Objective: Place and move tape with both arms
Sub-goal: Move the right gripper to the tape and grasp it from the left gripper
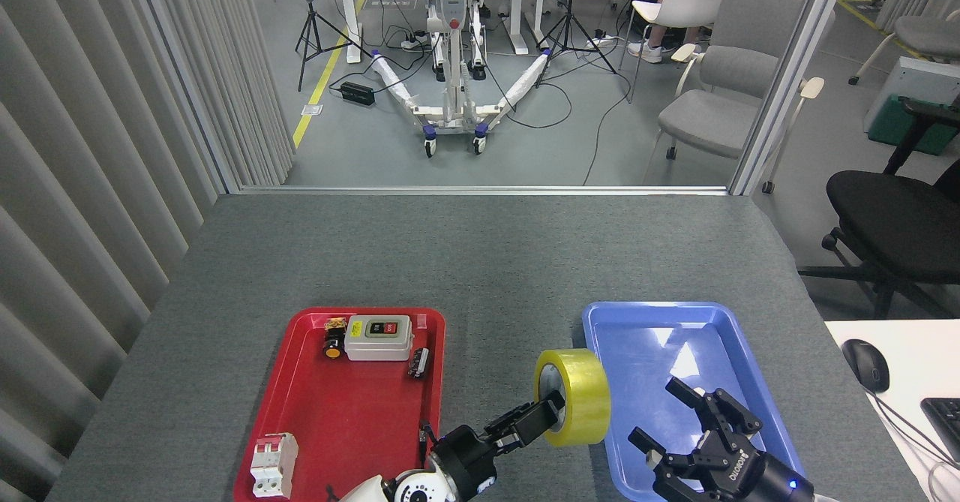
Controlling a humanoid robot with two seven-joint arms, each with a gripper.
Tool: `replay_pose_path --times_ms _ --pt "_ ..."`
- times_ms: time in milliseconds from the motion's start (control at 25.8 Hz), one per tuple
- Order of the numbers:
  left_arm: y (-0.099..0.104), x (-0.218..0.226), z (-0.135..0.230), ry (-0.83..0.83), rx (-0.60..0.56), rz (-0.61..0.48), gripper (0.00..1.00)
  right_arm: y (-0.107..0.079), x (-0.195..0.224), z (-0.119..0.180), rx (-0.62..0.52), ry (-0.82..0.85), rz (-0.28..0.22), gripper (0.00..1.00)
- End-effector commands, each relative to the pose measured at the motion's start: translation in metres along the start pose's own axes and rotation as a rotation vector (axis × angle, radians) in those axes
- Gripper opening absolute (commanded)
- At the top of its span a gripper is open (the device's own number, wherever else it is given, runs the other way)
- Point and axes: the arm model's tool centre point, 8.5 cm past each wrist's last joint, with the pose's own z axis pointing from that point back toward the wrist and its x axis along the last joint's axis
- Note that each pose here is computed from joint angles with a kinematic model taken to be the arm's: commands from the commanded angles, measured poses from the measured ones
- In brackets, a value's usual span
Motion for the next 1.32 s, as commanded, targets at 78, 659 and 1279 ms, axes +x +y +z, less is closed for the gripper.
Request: replay_pose_path --times_ms 78,659,1279 --pt "-0.001 0.0 0.001 -0.003 -0.005 0.001 0.0 0.002 0.009 -0.019 0.005 -0.064 -0.007 1.0" --pt "-0.004 0.003 -0.001 -0.021 -0.054 -0.001 0.0 0.018 0.037 -0.042 0.048 -0.163 -0.042 1.0" --pt "-0.002 0.003 0.004 -0.052 -0.065 -0.023 0.03 0.021 0.043 -0.048 0.059 -0.192 -0.041 0.15"
